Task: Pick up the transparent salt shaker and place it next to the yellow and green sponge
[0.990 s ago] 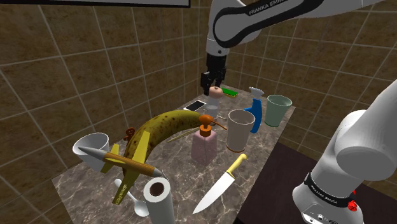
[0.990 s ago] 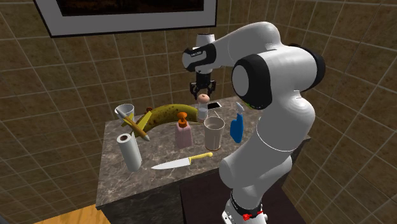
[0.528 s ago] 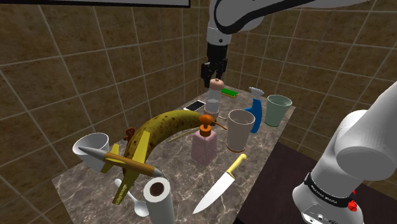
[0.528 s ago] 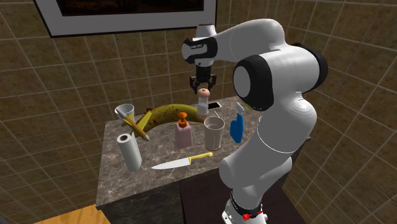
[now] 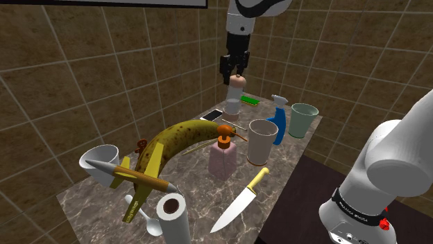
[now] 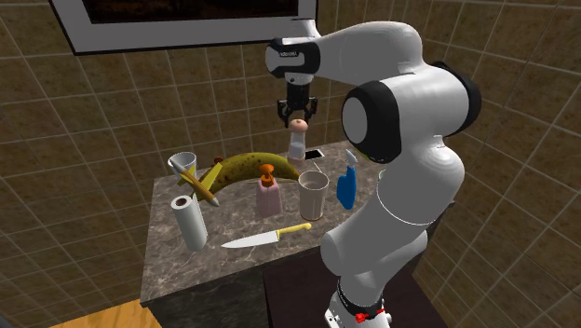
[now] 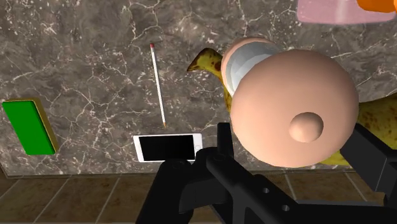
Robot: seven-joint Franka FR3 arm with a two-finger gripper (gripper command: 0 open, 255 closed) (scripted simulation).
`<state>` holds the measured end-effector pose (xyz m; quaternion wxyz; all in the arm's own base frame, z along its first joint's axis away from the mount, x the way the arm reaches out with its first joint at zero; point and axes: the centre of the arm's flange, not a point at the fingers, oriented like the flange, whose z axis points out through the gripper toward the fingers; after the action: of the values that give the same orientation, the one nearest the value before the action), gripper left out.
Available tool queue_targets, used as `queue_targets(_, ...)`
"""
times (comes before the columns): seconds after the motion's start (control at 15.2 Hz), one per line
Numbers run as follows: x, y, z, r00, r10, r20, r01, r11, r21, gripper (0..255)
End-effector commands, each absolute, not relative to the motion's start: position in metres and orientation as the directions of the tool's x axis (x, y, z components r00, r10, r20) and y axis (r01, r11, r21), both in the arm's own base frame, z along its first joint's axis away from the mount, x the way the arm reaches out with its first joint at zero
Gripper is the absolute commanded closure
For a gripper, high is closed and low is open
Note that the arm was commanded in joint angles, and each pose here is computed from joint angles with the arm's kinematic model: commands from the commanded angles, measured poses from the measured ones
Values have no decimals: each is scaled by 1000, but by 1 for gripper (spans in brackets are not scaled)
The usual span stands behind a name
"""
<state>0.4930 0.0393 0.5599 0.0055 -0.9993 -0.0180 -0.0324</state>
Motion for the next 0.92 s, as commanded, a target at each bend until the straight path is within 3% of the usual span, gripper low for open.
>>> queue_targets(0.0, 493, 40, 570, 997, 36, 65, 36, -999, -10, 255)
queue_targets(0.86, 493, 40, 639, 997, 36, 65, 36, -999, -10, 255)
